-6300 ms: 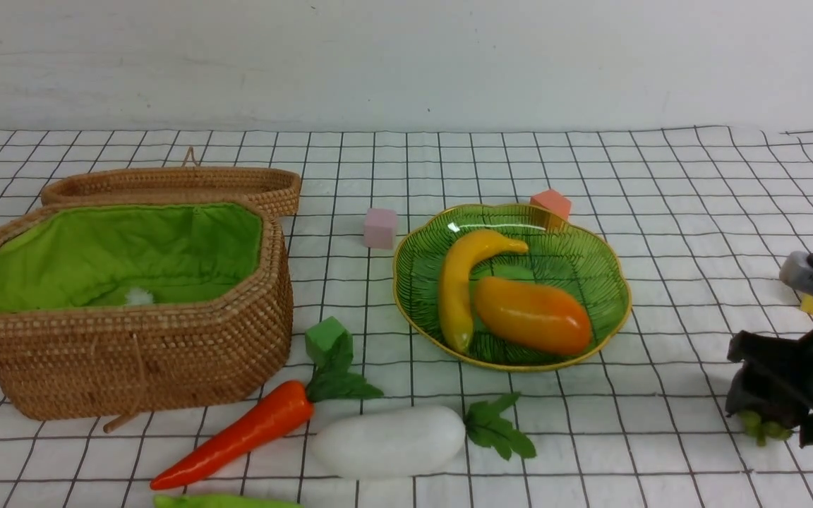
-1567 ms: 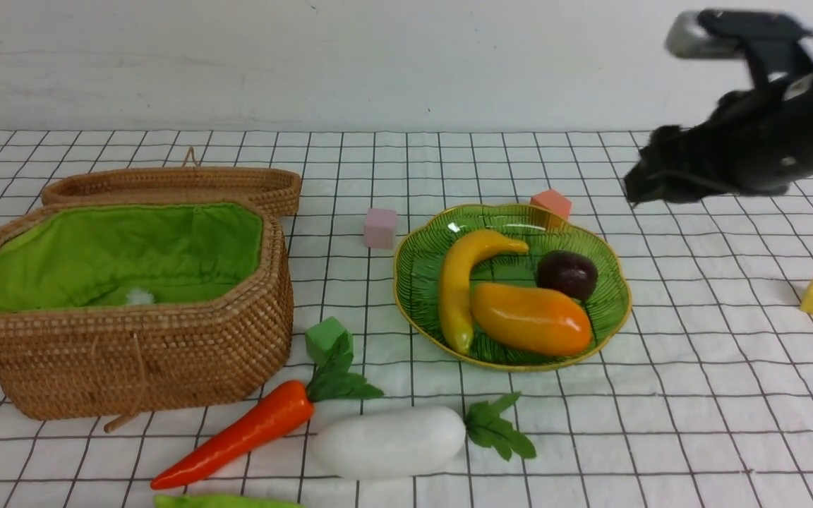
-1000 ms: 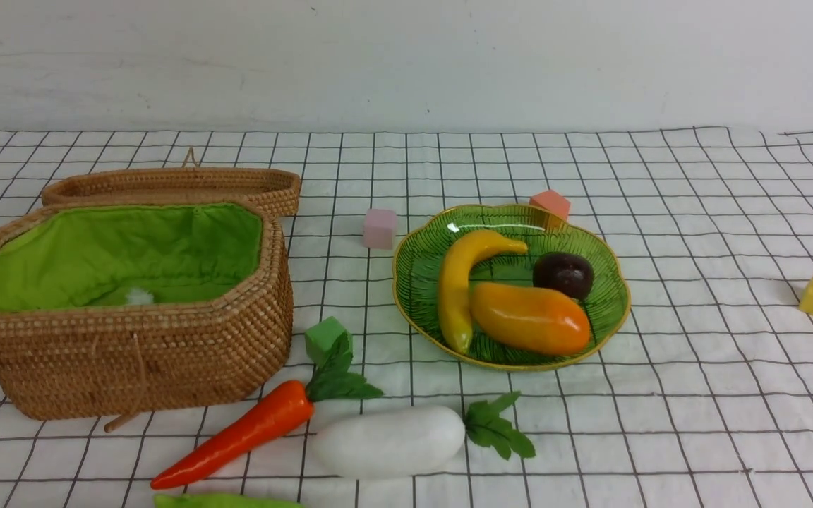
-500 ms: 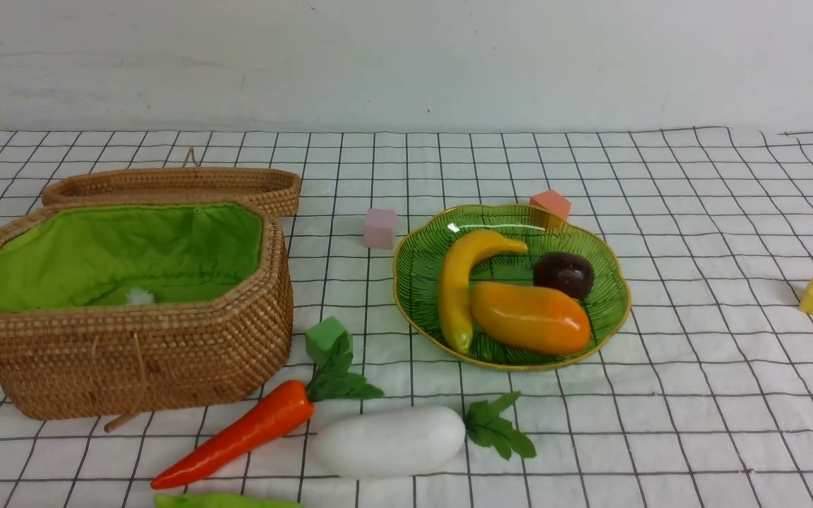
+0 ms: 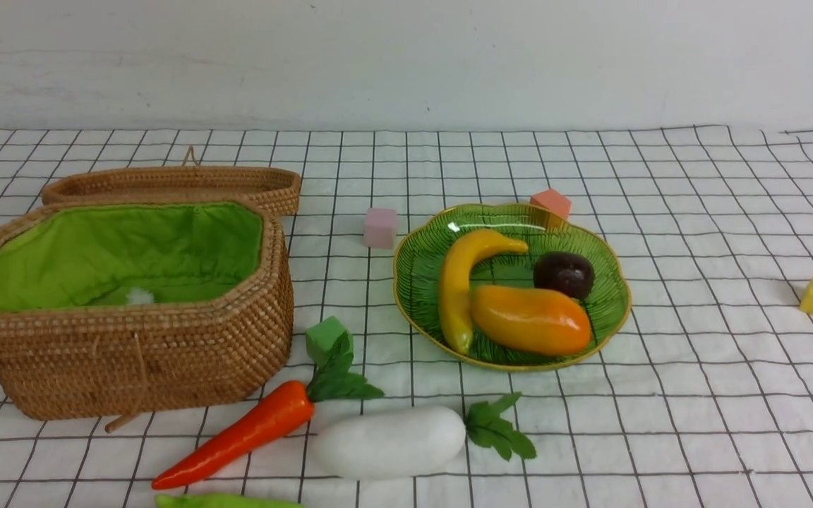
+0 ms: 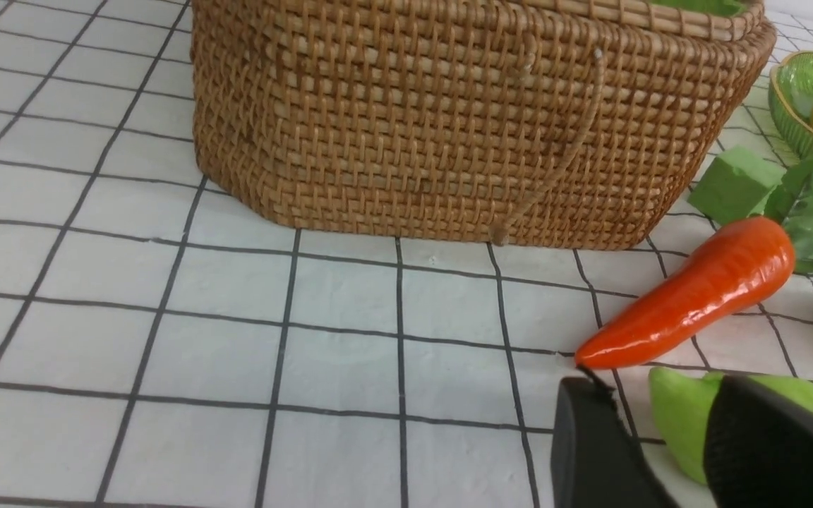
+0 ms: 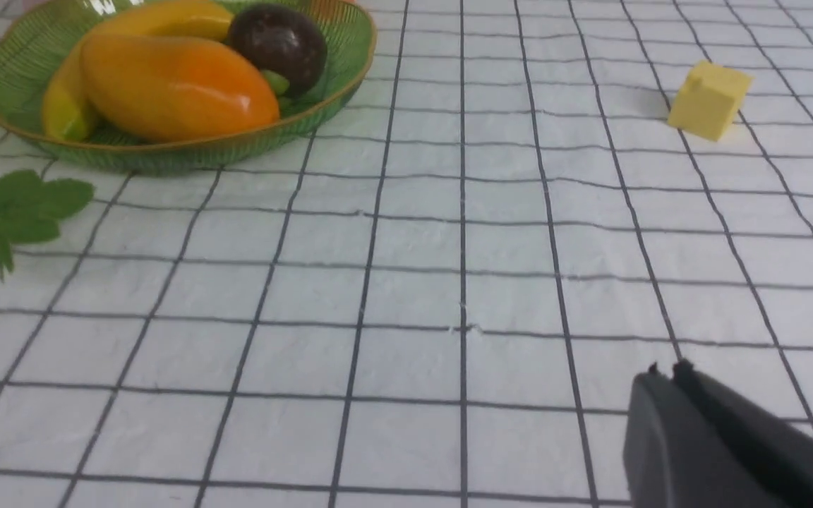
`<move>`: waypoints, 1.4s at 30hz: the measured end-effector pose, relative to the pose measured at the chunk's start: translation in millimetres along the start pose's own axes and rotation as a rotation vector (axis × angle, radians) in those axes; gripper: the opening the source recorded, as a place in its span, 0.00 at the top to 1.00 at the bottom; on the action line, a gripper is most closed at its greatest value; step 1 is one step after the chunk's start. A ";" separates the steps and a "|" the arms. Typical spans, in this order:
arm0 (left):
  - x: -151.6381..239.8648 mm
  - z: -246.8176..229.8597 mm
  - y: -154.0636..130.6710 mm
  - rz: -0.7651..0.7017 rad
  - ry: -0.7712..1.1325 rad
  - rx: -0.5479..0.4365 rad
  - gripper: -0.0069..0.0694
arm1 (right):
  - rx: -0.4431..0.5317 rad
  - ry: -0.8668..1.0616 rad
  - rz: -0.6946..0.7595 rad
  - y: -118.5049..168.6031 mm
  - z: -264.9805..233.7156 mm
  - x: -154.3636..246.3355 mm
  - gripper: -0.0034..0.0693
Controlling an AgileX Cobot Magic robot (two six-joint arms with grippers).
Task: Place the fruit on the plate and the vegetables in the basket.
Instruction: Take a chayote with your left arm and place it on the basket on the left.
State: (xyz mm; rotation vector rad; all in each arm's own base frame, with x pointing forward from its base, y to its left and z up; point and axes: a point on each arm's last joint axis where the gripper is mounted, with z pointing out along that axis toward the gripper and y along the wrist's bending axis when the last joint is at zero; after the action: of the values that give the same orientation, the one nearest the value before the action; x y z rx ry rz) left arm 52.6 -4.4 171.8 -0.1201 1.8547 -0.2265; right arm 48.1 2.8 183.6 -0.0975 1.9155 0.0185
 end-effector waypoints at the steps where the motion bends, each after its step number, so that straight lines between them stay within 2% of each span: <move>1: 0.0 0.0 0.0 0.000 0.000 0.000 0.60 | 0.005 0.020 -0.005 0.1 4.6 8.8 0.95; 8: 0.1 0.0 0.0 0.000 0.001 0.000 0.60 | 0.008 -0.039 -0.009 0.0 7.0 7.4 0.95; 30: -1.1 0.0 0.0 0.010 -0.012 -0.001 0.60 | 0.008 -0.042 -0.011 -0.1 7.0 7.3 0.92; 34: -12.9 -1.0 -4.4 -0.080 -0.140 0.054 0.60 | 0.008 -0.042 -0.011 -0.1 7.0 7.3 0.92; 37: -33.3 -6.8 -9.5 -0.303 -0.356 0.163 0.60 | 0.009 -0.042 -0.012 -0.1 7.0 7.3 0.92; 40: -49.2 -15.3 -11.1 -0.318 -0.540 0.235 0.60 | 0.009 -0.042 -0.012 -0.1 7.0 7.3 0.91; 42: -61.7 -22.6 -14.3 -0.294 -0.599 0.249 0.60 | 0.009 -0.042 -0.012 -0.1 7.0 7.3 0.91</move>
State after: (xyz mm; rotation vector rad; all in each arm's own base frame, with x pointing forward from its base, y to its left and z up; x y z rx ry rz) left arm 48.5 -4.0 239.0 -0.2584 1.1978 -0.5588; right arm 52.3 2.7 174.4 -0.1018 1.8731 0.0042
